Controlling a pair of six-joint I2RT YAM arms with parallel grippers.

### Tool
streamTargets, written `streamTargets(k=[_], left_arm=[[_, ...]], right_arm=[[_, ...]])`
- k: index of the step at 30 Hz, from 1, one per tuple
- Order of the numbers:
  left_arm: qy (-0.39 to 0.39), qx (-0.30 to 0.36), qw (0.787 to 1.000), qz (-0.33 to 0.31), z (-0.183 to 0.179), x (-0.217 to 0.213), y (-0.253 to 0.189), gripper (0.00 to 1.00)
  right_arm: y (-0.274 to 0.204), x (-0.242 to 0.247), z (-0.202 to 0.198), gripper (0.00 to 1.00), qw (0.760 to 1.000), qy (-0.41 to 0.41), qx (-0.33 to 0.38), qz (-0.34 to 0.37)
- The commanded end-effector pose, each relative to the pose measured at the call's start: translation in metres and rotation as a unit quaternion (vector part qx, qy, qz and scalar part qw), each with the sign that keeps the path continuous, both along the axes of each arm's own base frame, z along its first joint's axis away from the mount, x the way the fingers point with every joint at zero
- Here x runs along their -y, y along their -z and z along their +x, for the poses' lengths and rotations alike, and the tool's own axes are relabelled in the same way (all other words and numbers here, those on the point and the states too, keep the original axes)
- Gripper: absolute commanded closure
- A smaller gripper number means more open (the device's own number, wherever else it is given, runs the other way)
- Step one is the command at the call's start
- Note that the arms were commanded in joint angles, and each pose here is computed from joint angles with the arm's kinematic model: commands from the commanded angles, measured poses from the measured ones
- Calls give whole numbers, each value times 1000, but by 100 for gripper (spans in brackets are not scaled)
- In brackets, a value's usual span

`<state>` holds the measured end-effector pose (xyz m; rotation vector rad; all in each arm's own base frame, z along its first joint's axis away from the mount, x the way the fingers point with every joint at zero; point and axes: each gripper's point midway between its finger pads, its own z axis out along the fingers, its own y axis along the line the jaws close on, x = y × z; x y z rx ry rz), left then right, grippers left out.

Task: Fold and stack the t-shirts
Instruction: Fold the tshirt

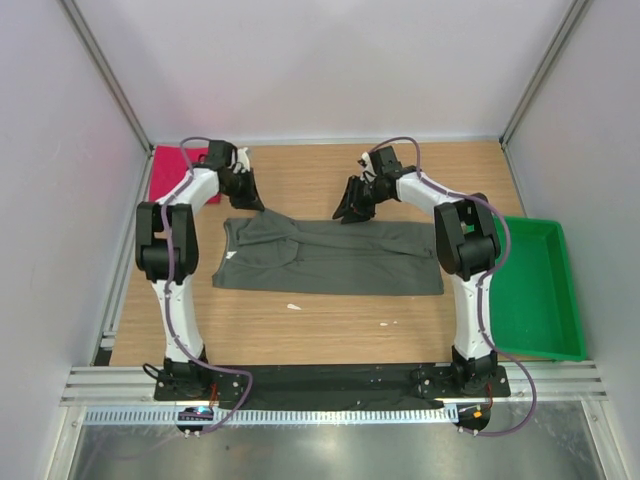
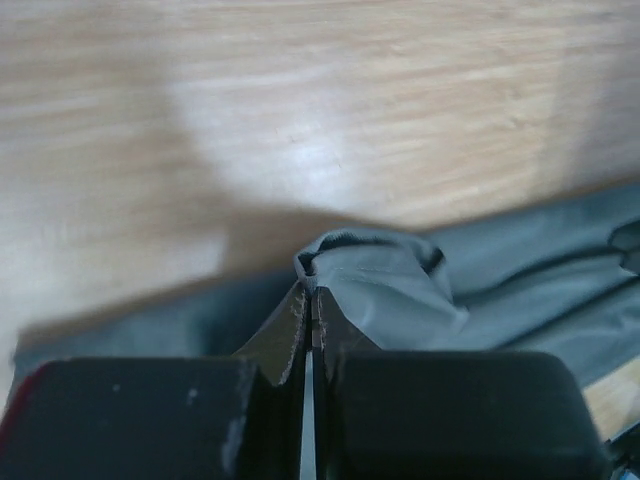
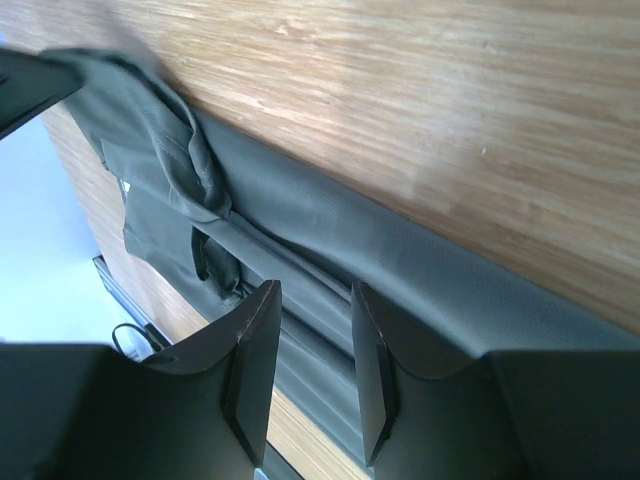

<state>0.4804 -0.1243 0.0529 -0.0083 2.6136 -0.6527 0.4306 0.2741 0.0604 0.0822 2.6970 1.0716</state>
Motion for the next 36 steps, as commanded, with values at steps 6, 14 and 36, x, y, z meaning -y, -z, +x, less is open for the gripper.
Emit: streamTargets(k=[6, 14, 36], left_arm=[[-11, 28, 999, -24, -63, -1, -77, 100], [-20, -20, 997, -70, -134, 8, -62, 100], [71, 87, 992, -63, -128, 52, -77, 34]], right_arm=[[-48, 7, -7, 60, 999, 3, 37, 2], [-38, 12, -24, 60, 1000, 2, 19, -4], [-26, 59, -51, 59, 997, -5, 24, -76]])
